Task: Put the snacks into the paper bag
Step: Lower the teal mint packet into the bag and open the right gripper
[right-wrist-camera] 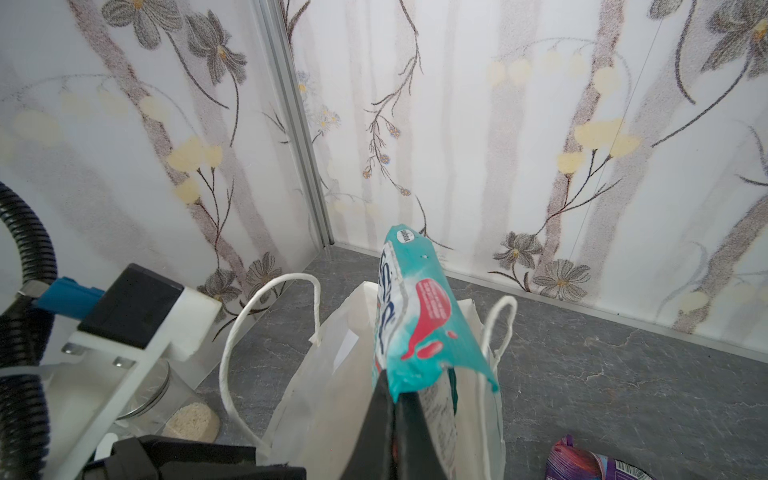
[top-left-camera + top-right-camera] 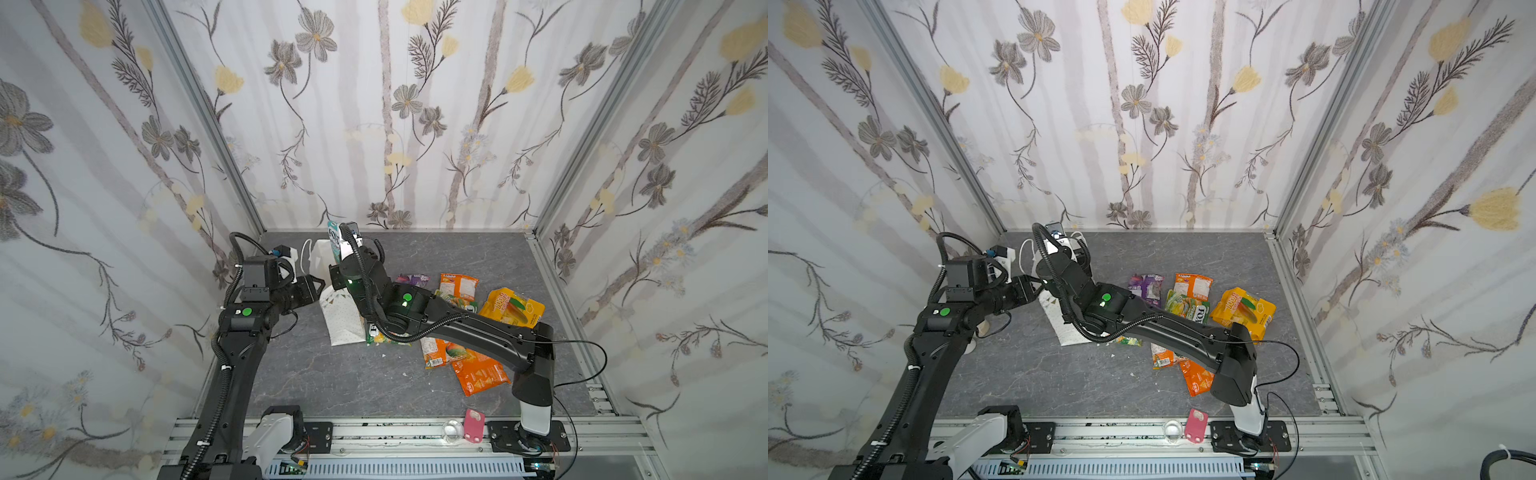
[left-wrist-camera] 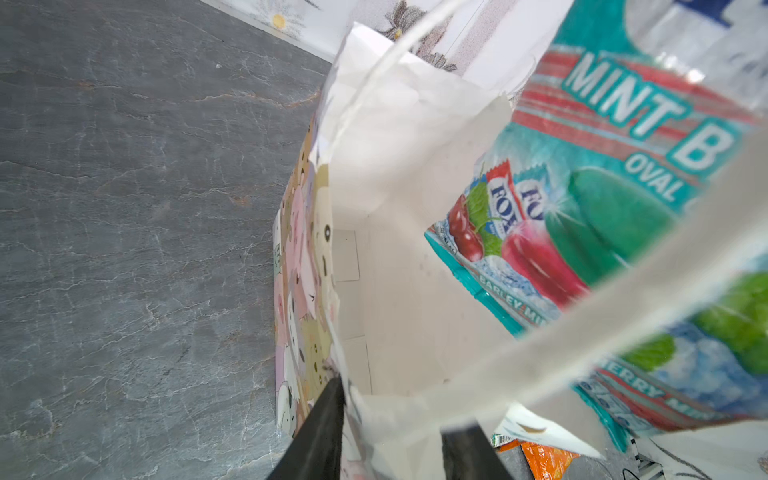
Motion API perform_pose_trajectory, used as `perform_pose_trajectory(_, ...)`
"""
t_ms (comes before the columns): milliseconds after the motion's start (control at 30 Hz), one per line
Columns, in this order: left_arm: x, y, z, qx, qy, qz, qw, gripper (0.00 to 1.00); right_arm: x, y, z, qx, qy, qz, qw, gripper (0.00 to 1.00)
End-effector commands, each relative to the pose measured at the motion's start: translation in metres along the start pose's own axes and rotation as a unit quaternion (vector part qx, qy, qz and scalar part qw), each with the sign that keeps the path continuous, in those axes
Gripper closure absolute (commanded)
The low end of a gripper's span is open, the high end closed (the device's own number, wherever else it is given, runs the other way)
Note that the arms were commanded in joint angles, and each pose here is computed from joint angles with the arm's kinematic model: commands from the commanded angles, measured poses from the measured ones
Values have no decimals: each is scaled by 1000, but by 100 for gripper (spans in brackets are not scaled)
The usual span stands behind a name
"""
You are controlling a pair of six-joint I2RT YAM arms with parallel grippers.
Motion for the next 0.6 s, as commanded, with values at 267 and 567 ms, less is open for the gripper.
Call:
perform_pose_trajectory(267, 5, 2, 3, -9, -17, 22, 1000, 62, 2, -11, -11, 10, -6, -2, 1000, 100)
perform_pose_trajectory(567, 7, 1, -1, -6, -19, 23, 1000, 62, 4, -13, -17, 16, -3, 1, 1000, 76)
Point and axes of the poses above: each gripper's point midway between its finger pads, its own y axis back along the fingers, its own x axis along the line the jaws close on, z = x × y, the point moved 4 cm from there along y, back along the fingers, and after that the axes turned 7 degrees about y, right-handed, at the moved point
